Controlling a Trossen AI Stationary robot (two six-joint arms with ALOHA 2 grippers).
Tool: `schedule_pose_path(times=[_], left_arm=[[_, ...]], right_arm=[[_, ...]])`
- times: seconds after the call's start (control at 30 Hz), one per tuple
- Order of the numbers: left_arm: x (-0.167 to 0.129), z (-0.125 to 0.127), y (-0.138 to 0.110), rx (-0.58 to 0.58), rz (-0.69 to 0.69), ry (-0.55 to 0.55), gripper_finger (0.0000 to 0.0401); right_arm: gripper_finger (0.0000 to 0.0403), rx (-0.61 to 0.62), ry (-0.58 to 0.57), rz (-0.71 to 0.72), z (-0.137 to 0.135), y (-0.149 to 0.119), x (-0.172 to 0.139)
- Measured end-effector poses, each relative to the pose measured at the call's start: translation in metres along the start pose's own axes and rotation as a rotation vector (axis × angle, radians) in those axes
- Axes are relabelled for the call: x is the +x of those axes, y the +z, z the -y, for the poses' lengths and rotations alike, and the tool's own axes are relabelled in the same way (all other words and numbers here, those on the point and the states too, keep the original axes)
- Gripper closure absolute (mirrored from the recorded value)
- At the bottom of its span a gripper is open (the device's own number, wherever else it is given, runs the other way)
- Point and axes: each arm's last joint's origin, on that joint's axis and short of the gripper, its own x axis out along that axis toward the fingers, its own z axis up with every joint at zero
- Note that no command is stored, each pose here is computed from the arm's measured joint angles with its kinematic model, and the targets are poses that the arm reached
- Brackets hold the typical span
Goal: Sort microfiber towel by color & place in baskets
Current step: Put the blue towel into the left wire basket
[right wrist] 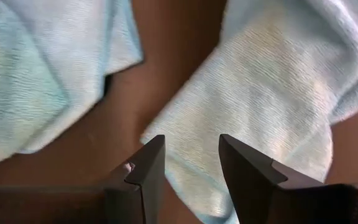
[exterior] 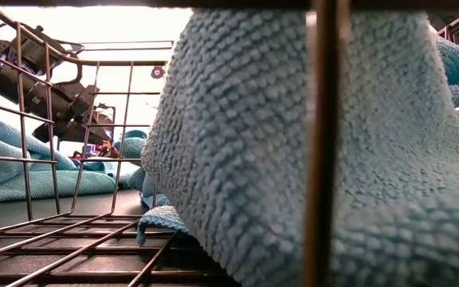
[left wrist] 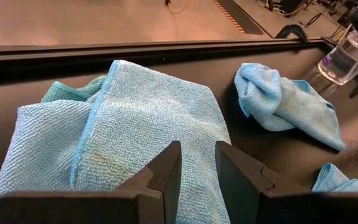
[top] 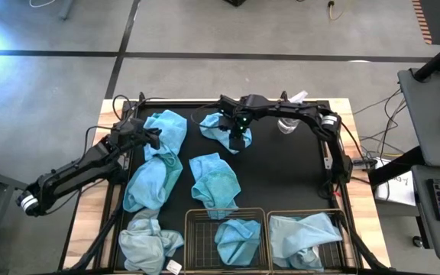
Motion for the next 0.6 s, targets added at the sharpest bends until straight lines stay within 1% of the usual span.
schedule_pose_path(times=[0.2,0.4,0.6], left_arm=[[0.0,0.0,-0.001,0.004,-0.003,0.001,0.0317],[0.003,-0.004,-0.01,0.005,-0.025,0.011,0.0317],[0.005,-0.007,-0.016,-0.001,-0.028,0.012,0.0317]], right_arm=[[0.0263,-0.01,0.0,-0.007,-0.007,0.001,0.001],[0.0262,-0.012,-0.002,-0.007,-0.011,0.003,0.002],[0.0262,-0.028,-0.135,-0.009,-0.005,0.004,-0.001]])
